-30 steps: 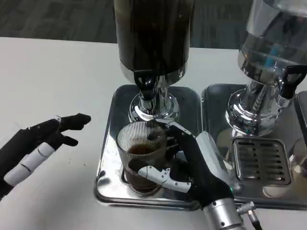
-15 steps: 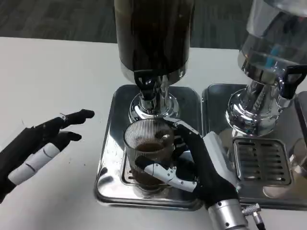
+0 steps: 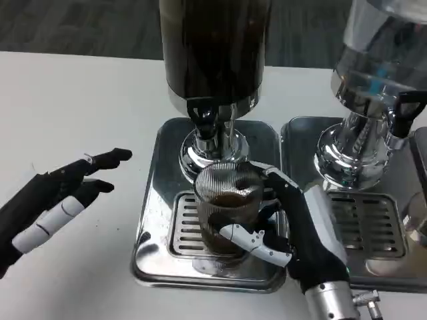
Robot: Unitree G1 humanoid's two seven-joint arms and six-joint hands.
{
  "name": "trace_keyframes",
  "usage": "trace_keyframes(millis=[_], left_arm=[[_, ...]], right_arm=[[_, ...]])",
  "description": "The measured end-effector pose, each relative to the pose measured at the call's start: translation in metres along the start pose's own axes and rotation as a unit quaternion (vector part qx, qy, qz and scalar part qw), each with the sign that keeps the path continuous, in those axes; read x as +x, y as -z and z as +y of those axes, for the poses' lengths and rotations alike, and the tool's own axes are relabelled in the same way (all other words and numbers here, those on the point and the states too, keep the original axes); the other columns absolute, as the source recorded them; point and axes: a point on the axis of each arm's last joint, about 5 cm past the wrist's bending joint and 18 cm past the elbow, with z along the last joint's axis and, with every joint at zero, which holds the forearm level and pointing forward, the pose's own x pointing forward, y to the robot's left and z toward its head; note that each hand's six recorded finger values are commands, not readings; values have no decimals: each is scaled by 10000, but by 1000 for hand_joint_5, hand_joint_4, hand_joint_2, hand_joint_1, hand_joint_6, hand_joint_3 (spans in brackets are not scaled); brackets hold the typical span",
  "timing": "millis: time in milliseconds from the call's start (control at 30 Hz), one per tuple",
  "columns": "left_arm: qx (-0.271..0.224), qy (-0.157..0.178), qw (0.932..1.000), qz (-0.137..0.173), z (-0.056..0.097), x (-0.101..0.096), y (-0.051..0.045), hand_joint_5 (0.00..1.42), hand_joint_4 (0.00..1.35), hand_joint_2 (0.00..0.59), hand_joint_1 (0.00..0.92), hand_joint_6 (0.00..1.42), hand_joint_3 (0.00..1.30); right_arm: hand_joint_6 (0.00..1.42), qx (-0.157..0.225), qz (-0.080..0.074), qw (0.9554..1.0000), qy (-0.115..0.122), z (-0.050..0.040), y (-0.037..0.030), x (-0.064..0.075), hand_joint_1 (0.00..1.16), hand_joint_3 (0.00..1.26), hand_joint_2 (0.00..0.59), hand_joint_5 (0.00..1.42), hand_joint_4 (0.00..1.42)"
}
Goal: Grasp the cup under the faucet to collect the drink, then remove the cup.
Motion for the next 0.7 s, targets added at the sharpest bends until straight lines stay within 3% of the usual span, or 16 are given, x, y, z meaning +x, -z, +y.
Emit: trace_keyframes(millis=[700], left_arm=[[104,147,9998,-127,-10,36,-11,119,117,161,0,311,219]], right_arm=[[764,31,183,9987,484,-160,36,-99,615,444,231,711,593]])
